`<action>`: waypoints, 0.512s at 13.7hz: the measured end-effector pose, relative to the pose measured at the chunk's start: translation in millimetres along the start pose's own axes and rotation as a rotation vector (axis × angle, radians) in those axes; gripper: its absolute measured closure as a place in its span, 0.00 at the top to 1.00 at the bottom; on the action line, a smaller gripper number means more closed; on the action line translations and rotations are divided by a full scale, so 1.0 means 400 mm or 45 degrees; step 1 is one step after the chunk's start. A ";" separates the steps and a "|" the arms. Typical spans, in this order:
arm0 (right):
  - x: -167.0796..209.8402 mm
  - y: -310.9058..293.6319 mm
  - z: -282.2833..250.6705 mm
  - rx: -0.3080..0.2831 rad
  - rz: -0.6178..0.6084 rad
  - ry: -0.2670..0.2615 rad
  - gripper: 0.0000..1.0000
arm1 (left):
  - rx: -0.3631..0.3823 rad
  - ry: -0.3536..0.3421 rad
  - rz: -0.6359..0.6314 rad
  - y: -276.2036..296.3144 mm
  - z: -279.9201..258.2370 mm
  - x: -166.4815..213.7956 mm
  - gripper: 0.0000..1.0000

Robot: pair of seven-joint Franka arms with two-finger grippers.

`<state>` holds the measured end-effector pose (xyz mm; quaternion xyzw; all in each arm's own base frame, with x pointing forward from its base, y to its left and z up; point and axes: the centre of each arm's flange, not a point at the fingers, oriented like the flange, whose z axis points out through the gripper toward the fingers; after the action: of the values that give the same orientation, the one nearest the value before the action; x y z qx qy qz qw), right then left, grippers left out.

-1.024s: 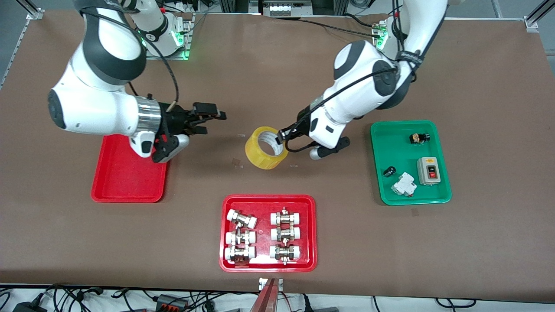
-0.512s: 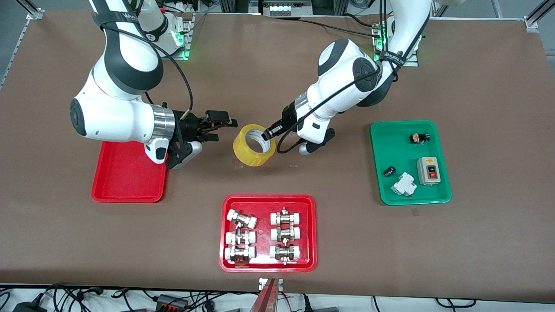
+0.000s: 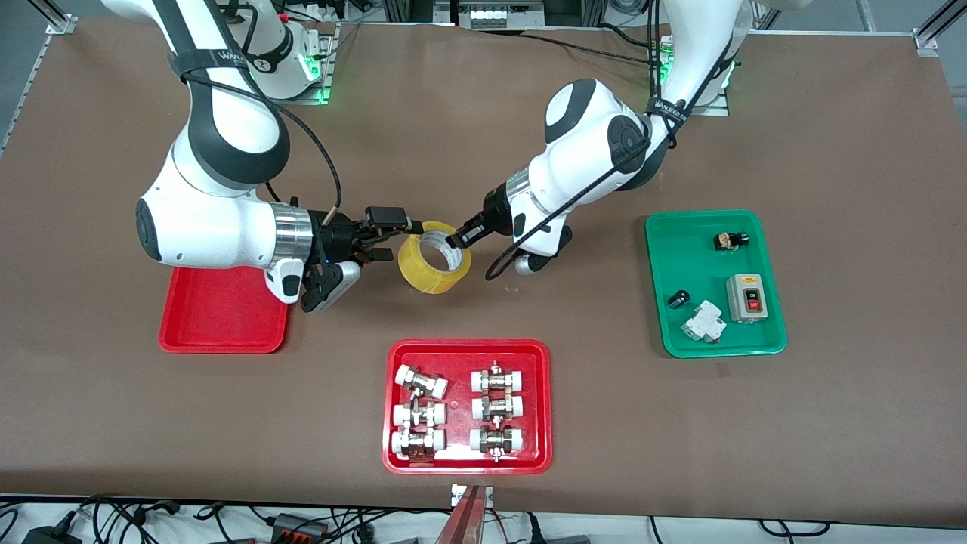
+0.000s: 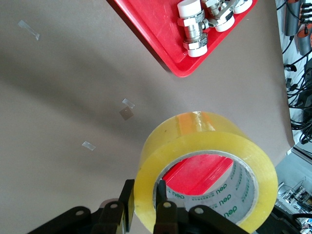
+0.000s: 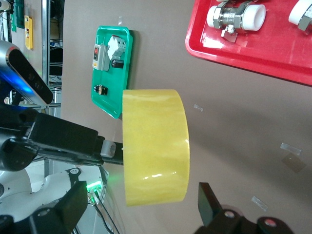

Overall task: Left arm passes tape to right arm into tray
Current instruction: 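Carry the tape toward the right gripper and close the right gripper on it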

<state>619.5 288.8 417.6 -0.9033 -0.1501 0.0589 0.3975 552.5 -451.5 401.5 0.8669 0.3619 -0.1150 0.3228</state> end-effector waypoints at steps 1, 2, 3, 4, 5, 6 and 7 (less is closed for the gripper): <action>0.002 0.003 0.003 0.000 -0.014 -0.001 1.00 | -0.002 0.000 0.001 0.002 -0.002 -0.001 0.21; 0.004 0.009 0.007 0.000 -0.037 -0.004 1.00 | -0.004 0.000 0.002 0.004 -0.003 -0.001 0.21; 0.007 0.018 0.013 0.001 -0.050 -0.005 1.00 | -0.006 0.000 0.002 0.005 -0.004 -0.002 0.21; 0.010 0.027 0.018 0.002 -0.055 -0.001 1.00 | -0.006 0.000 0.002 0.005 -0.004 -0.002 0.21; 0.014 0.033 0.020 0.001 -0.056 0.007 1.00 | -0.006 0.000 0.002 0.005 -0.004 -0.002 0.21; 0.016 0.035 0.020 -0.002 -0.056 0.016 1.00 | -0.006 0.000 0.002 0.005 -0.004 -0.002 0.21; 0.017 0.035 0.018 -0.003 -0.056 0.022 1.00 | -0.006 0.000 0.002 0.005 -0.004 -0.002 0.21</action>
<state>627.6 287.2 402.4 -0.9008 -0.1665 0.0421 0.3989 553.4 -451.9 404.1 0.8665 0.3613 -0.1138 0.3250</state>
